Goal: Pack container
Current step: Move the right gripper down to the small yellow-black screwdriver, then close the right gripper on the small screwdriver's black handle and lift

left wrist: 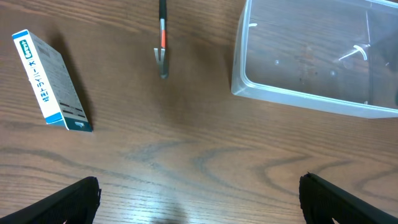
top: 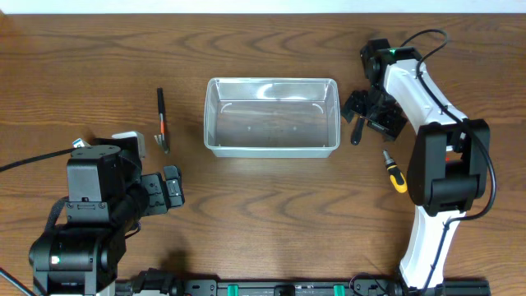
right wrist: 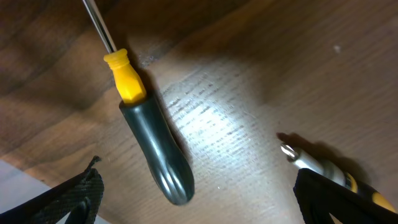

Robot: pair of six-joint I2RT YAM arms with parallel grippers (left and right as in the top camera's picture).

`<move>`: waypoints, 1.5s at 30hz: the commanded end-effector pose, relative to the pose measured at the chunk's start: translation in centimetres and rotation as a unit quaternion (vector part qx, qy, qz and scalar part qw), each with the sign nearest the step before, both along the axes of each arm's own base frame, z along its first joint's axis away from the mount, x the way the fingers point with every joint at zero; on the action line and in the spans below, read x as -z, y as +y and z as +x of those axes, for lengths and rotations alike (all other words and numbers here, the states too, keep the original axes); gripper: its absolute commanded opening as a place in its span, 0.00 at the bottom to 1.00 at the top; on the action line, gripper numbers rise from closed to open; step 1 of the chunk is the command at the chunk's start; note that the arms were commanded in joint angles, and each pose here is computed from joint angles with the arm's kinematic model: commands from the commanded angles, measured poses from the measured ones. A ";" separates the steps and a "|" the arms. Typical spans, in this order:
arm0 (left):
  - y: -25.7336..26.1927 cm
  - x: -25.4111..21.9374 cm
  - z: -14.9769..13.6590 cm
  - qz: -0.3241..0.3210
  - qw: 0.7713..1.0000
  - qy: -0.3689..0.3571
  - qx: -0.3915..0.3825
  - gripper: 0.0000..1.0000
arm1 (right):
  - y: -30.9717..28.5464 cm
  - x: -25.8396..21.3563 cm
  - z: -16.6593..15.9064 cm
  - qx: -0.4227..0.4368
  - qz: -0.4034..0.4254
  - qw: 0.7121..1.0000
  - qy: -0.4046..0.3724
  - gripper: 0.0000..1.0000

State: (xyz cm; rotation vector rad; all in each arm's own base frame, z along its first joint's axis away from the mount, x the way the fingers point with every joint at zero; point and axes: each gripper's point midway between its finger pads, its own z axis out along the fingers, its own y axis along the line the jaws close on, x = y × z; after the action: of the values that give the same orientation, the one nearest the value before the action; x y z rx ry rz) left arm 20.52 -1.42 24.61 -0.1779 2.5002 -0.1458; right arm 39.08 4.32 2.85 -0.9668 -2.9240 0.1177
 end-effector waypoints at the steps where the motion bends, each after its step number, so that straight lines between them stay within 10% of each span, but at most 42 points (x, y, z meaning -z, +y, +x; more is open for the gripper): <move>1: 0.1 -0.2 0.0 0.006 1.000 -0.002 0.004 0.98 | 0.4 1.1 -0.3 -0.012 0.005 1.000 0.013 0.99; 12: 0.1 -0.2 0.0 0.006 1.000 -0.002 0.004 0.98 | 0.5 1.2 0.7 -0.015 0.007 1.000 -0.008 0.82; 36: 0.1 -0.2 0.0 0.006 1.000 -0.002 0.004 0.98 | 0.6 4.5 -0.5 -0.024 0.017 1.000 -0.004 0.82; 45: 0.1 -0.2 0.0 0.006 1.000 -0.003 0.004 0.98 | 0.8 4.5 -0.3 -0.028 0.022 0.999 -0.008 0.53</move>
State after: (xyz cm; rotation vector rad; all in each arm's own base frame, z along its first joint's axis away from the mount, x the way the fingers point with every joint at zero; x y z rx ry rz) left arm 20.52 -1.43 24.61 -0.1774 2.5002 -0.1459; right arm 40.03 5.46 -0.41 -0.9097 -2.9885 -0.0121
